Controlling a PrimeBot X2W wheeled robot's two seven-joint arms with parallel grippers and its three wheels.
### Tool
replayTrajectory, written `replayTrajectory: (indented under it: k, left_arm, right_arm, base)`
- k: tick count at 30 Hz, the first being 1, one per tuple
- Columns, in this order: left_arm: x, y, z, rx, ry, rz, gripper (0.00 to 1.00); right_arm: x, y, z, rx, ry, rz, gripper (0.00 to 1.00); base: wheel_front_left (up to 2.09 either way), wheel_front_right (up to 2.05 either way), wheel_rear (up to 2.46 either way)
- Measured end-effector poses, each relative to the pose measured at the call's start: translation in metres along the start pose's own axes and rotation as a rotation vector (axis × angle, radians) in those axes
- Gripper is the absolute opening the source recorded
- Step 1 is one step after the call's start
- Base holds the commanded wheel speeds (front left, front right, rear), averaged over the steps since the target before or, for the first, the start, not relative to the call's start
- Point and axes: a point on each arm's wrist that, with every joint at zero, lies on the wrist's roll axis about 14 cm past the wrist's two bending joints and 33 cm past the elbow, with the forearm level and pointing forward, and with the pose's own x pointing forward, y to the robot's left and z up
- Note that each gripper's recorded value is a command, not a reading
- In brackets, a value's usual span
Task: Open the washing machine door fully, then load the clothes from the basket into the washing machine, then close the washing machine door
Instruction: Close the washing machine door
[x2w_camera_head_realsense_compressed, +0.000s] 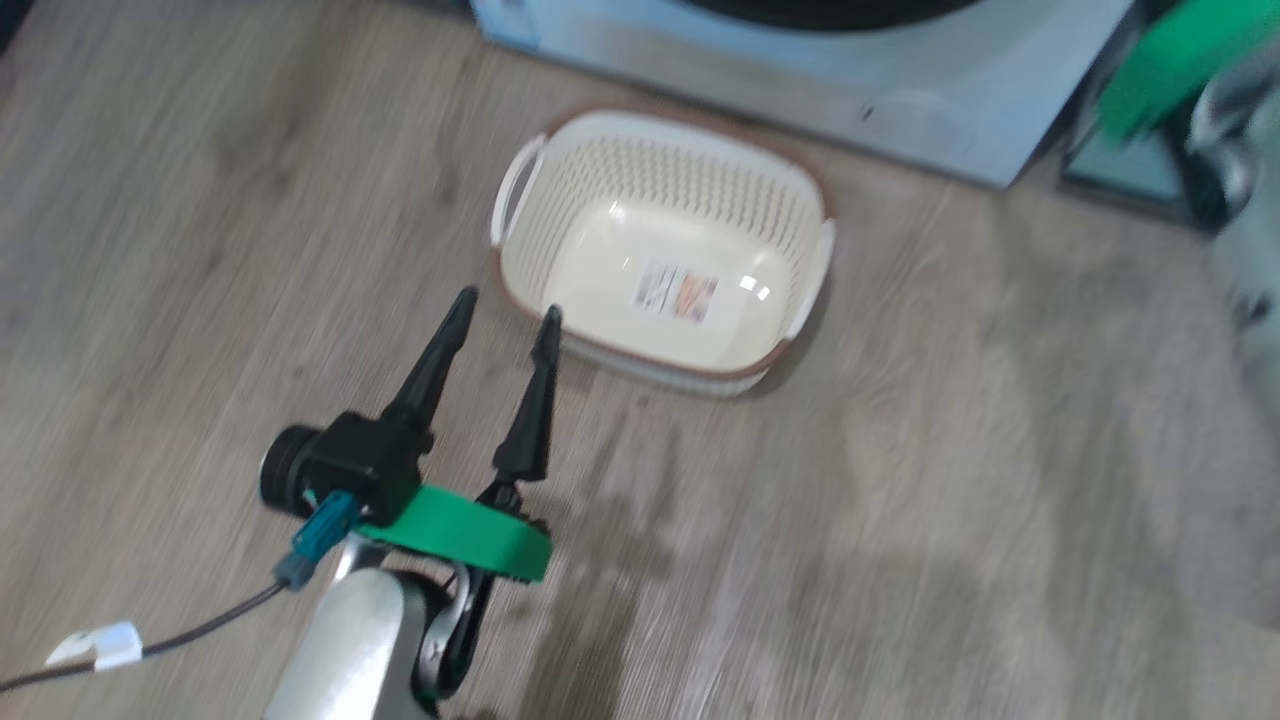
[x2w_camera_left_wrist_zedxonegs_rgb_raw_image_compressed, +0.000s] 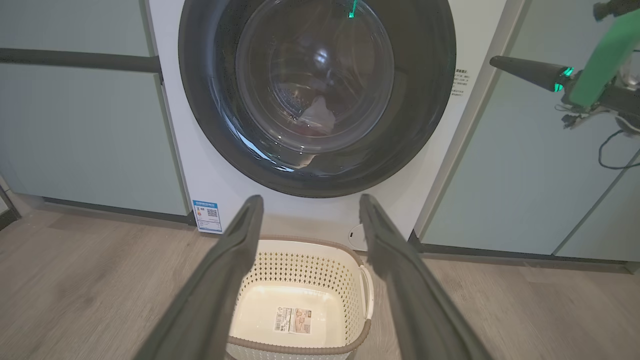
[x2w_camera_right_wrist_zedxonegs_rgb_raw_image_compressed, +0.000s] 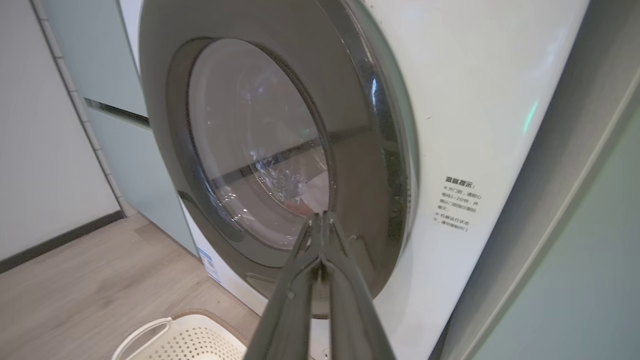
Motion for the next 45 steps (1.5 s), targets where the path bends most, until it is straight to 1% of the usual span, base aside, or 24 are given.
replayTrajectory:
  k: [1,4,7,12,17,20,21,22,23,24,27,32,39,45]
  left_arm:
    - [-0.003,0.000,0.003,-0.002,-0.007,0.001,1.00]
    - [-0.014,0.003,0.010,-0.008,-0.027,0.007,1.00]
    - [-0.027,0.002,0.015,-0.010,-0.041,-0.002,1.00]
    - [-0.043,0.000,0.022,-0.010,-0.066,-0.008,1.00]
    - [-0.046,-0.008,0.027,-0.023,-0.086,-0.038,1.00]
    - [-0.045,-0.016,0.034,-0.024,-0.109,-0.064,1.00]
    - [-0.045,-0.017,0.037,-0.025,-0.117,-0.069,1.00]
    - [-0.045,-0.017,0.037,-0.025,-0.117,-0.069,1.00]
    - [-0.045,-0.019,0.039,-0.027,-0.125,-0.077,1.00]
    - [-0.045,-0.021,0.039,-0.028,-0.126,-0.084,1.00]
    - [-0.048,-0.026,0.036,-0.031,-0.116,-0.099,1.00]
    - [-0.049,-0.028,0.027,-0.036,-0.088,-0.105,1.00]
    - [-0.049,-0.029,0.025,-0.036,-0.083,-0.109,1.00]
    - [-0.055,-0.028,0.021,-0.024,-0.070,-0.107,1.00]
  right_arm:
    - [-0.010,0.003,0.002,0.026,-0.011,-0.001,0.00]
    - [-0.042,0.013,0.007,0.037,-0.026,0.010,0.00]
    - [-0.074,0.014,0.020,0.069,-0.062,-0.014,0.00]
    - [-0.128,0.006,0.039,0.138,-0.132,-0.100,0.00]
    - [-0.182,-0.007,0.036,0.194,-0.161,-0.208,0.00]
    - [-0.212,-0.020,0.039,0.267,-0.207,-0.293,0.00]
    - [-0.222,-0.021,0.038,0.258,-0.211,-0.307,0.00]
    - [-0.222,-0.021,0.038,0.258,-0.211,-0.307,0.00]
    - [-0.238,-0.022,0.037,0.250,-0.220,-0.332,0.00]
    - [-0.246,-0.021,0.034,0.231,-0.213,-0.339,0.00]
    - [-0.269,-0.018,0.022,0.224,-0.198,-0.374,0.00]
    - [-0.296,-0.014,0.000,0.220,-0.150,-0.419,0.00]
    - [-0.312,-0.016,0.003,0.232,-0.180,-0.466,0.00]
    - [-0.326,-0.011,-0.005,0.246,-0.164,-0.484,0.00]
  base:
    - [0.00,0.00,0.00]
    - [0.00,0.00,0.00]
    - [0.00,0.00,0.00]
    - [0.00,0.00,0.00]
    - [0.00,0.00,0.00]
    - [0.00,0.00,0.00]
    - [0.00,0.00,0.00]
    - [0.00,0.00,0.00]
    - [0.00,0.00,0.00]
    - [0.00,0.00,0.00]
    - [0.00,0.00,0.00]
    - [0.00,0.00,0.00]
    - [0.00,0.00,0.00]
    - [0.00,0.00,0.00]
